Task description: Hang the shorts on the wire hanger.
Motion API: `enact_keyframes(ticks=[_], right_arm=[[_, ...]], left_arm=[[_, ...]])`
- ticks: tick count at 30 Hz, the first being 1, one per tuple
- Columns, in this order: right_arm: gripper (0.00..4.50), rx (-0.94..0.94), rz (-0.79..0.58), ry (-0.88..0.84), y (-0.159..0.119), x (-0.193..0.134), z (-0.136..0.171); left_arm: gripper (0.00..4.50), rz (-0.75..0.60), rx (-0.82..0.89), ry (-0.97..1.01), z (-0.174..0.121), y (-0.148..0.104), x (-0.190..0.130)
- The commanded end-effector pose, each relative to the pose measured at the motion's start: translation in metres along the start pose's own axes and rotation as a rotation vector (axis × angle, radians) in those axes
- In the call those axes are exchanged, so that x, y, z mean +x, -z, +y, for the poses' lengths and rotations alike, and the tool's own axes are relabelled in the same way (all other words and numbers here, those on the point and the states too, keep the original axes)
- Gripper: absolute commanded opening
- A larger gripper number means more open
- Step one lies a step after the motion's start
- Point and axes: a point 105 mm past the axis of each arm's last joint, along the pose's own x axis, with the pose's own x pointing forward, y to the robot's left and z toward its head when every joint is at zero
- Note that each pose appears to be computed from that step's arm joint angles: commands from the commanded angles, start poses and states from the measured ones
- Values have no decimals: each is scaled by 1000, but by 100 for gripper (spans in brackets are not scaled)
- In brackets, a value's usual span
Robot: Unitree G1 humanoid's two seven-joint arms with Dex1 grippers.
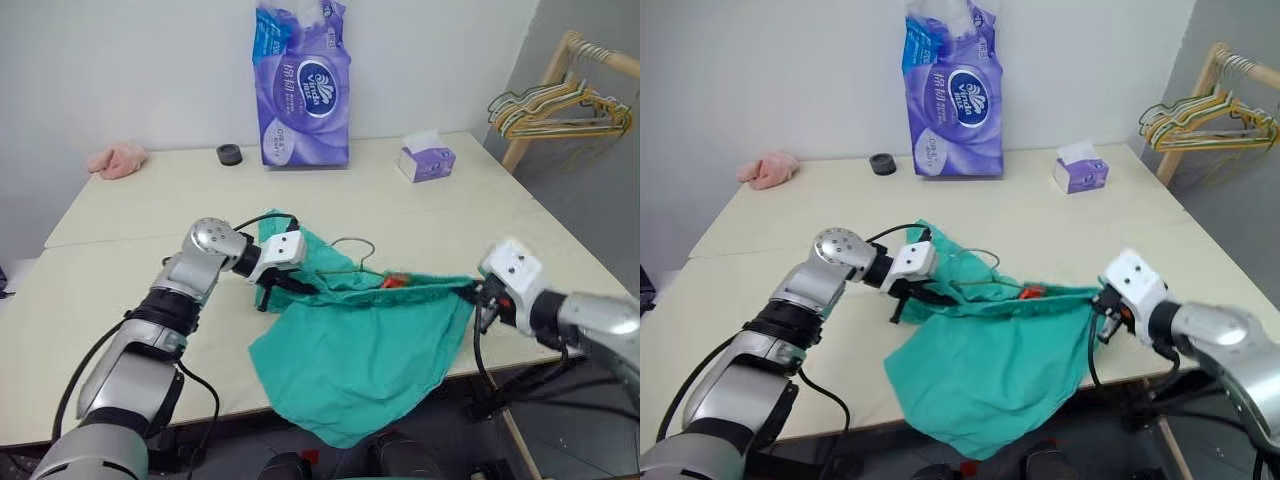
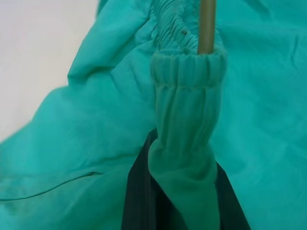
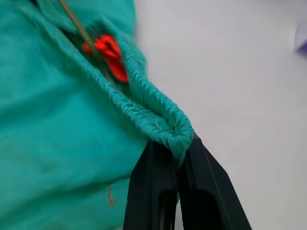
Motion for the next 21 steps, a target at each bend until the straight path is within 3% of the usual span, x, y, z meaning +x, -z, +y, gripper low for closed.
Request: enact_keyframes(ticks=[1,10,14,21], right_arm=[[2,-107,-50,-33,-23,5,4],[2,-269,-27,-157,-35,16,19],[108,-321,-11,-157,-34,11,16],[347,-351,73,-144,-25,-11,-1]], left_arm=[[0,0,74,-74,12,-15,-7],[0,-28,78,-133,15,-22,0],[0,-37,71,-140,13,-21,3],[0,-46,64,-125,6,-21,8]])
